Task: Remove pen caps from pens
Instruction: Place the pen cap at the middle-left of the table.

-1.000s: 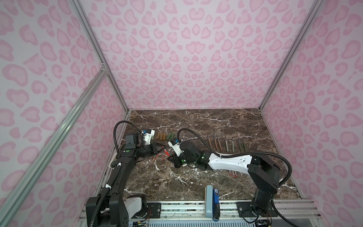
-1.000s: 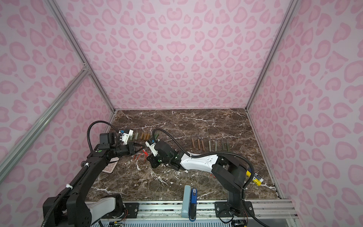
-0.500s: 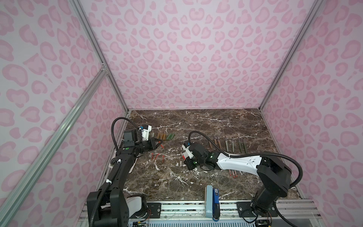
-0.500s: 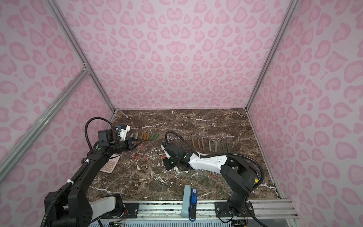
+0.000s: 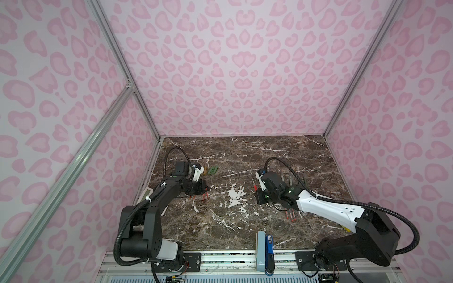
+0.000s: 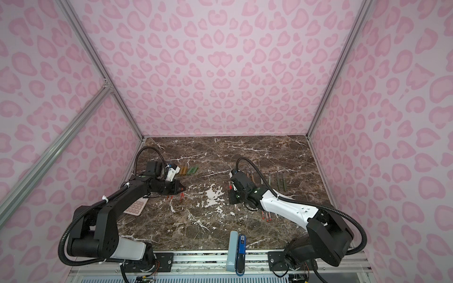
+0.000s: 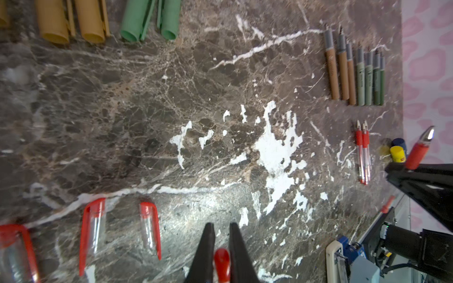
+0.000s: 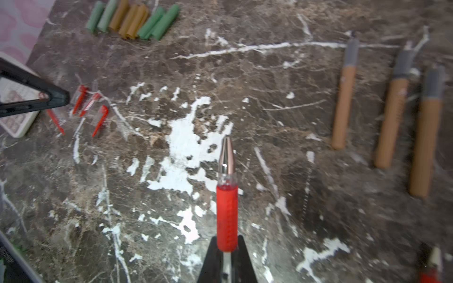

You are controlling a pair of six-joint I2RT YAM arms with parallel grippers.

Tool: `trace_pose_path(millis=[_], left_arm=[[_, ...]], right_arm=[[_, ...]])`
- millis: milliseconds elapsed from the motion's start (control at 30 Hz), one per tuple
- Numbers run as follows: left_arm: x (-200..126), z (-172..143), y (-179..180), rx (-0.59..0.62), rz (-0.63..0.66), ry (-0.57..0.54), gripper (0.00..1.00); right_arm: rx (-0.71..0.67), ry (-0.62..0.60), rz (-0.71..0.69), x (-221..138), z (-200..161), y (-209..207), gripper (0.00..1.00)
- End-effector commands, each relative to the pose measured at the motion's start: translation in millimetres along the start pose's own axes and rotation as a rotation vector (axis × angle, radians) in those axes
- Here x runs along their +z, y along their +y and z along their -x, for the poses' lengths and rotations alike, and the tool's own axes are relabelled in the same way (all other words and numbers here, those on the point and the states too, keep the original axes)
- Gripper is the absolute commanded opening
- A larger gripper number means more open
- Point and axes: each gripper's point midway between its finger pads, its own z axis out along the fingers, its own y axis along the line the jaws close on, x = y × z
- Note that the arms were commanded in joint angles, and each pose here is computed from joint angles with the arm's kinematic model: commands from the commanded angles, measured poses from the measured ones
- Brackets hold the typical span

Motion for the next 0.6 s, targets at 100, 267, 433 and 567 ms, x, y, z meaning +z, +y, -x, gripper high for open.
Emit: trace_pose_path(millis=[100, 267, 433, 567], left_arm=[[18.4, -4.3, 15.4, -0.006, 0.078, 0.097, 0.05], [28.9, -11.3, 22.8, -0.016, 0.12, 0.164, 0.09], [35.1, -19.6, 24.8, 0.0, 0.143, 0.204, 0.12], [38.4, -22.3, 28.9, -0.005, 0.156, 0.21, 0.17]], right_arm=[[0.082, 0.048, -0.12, -2.9, -24.1, -49.4, 0.0], [0.101, 0.075, -0.146, -4.2, -33.8, -63.5, 0.0], [0.122, 0.091, -0.169, -2.5, -40.2, -75.8, 0.0], [0.115, 0.092, -0.169, 0.0, -41.8, -79.0, 0.0]])
